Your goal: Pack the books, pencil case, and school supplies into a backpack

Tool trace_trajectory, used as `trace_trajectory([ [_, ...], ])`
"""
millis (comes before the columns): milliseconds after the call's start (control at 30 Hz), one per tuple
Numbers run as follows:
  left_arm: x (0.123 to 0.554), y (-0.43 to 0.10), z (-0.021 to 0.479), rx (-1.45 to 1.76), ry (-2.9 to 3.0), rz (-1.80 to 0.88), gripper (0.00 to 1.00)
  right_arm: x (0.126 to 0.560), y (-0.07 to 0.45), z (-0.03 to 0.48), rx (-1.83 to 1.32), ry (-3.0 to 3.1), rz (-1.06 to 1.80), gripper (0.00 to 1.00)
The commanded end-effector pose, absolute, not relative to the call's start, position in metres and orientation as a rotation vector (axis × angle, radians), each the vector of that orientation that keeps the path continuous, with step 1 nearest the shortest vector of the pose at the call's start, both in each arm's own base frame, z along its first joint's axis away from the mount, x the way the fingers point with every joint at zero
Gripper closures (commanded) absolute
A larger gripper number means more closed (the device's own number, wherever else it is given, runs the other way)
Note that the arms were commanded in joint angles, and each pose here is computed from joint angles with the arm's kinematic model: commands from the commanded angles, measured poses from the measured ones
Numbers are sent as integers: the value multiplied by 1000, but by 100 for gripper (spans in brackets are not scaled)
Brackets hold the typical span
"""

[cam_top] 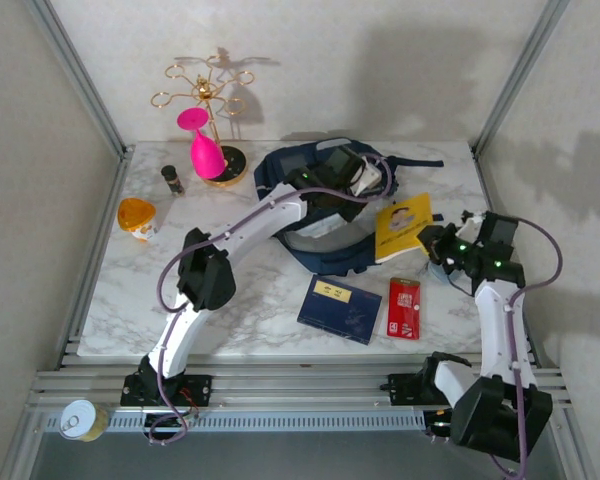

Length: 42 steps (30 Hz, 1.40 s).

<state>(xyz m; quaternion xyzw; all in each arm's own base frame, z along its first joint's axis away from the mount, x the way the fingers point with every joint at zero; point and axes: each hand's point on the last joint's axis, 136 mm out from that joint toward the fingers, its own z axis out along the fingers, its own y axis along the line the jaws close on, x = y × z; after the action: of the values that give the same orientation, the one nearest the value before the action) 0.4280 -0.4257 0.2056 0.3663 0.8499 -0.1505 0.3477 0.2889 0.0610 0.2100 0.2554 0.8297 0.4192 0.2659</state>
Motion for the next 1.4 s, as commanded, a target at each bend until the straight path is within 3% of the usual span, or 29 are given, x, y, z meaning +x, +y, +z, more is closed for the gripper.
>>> trace_trajectory([
  [0, 445, -400, 327, 751, 1976, -401, 100, 278, 108, 231, 513, 2202, 1345, 100],
  [267, 445, -391, 380, 669, 1853, -410, 100, 288, 181, 229, 231, 2147, 1541, 100],
  [400, 441, -390, 398, 649, 1809, -447, 100, 328, 187, 212, 309, 2091, 1479, 100],
  [667, 442, -390, 388, 621, 1851, -451, 100, 420, 219, 178, 346, 1976, 1333, 100],
  [833, 449, -377, 386, 554, 1877, -399, 100, 465, 230, 149, 357, 2076, 1188, 65],
  [933, 454, -371, 382, 525, 1897, -394, 100, 454, 223, 134, 396, 2178, 1049, 47],
  [1000, 454, -371, 378, 529, 1902, -410, 100, 436, 214, 124, 439, 2218, 984, 42],
  [1200, 453, -375, 374, 538, 1906, -450, 100, 385, 232, 94, 364, 2348, 910, 50],
  [1367, 453, -375, 363, 525, 1937, -456, 100, 390, 236, 87, 351, 2342, 895, 64],
])
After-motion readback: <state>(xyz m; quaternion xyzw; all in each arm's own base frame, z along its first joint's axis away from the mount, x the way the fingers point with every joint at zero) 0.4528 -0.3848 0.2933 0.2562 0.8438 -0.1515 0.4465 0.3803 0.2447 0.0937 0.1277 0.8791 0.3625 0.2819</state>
